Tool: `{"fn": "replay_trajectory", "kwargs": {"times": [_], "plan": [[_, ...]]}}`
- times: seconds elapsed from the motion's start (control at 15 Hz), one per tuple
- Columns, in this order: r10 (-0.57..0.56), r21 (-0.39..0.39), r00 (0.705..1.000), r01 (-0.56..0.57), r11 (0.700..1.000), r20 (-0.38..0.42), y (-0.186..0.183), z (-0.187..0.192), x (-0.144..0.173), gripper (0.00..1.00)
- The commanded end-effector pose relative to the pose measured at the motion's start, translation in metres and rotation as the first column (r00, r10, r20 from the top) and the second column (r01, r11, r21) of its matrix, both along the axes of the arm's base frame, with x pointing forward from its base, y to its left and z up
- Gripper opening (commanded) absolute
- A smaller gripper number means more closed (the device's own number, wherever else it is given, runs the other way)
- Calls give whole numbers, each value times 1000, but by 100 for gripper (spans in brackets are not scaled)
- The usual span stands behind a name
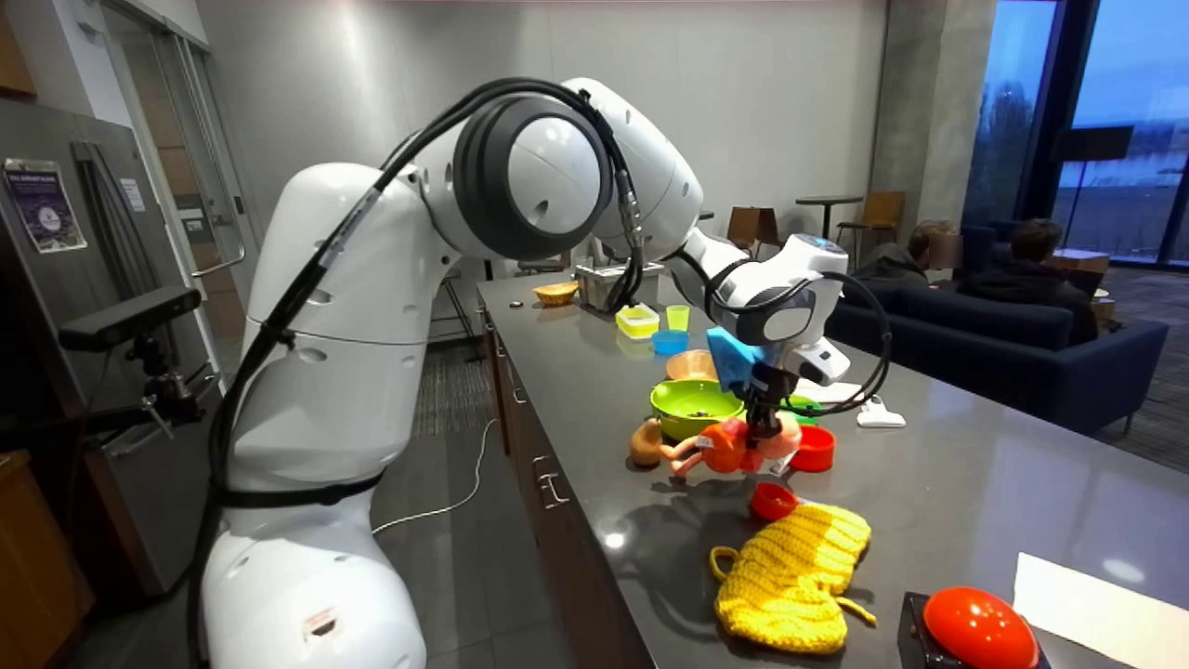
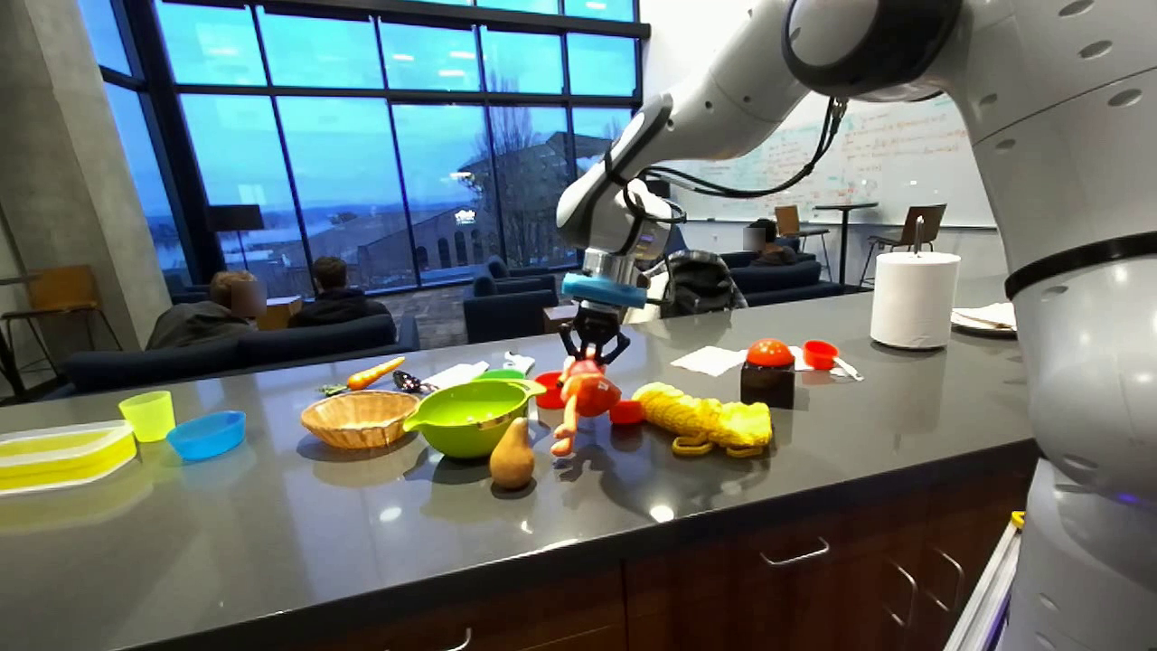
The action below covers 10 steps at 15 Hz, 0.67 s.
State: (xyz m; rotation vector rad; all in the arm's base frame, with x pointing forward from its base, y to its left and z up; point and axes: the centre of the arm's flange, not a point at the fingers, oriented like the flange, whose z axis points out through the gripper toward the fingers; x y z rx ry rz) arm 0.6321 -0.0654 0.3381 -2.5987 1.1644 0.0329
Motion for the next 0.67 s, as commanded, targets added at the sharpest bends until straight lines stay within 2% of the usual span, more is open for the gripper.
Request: {"fn": "replay_trajectory", "kwargs": {"times": [0.0, 0.27, 0.6], "plan": [[-127, 15, 992, 127, 992, -14, -16, 6, -17, 4], [-244, 15, 968, 245, 969, -57, -38, -6, -38, 4], [-371, 11, 923, 374, 928, -104, -54, -14, -76, 4]]}}
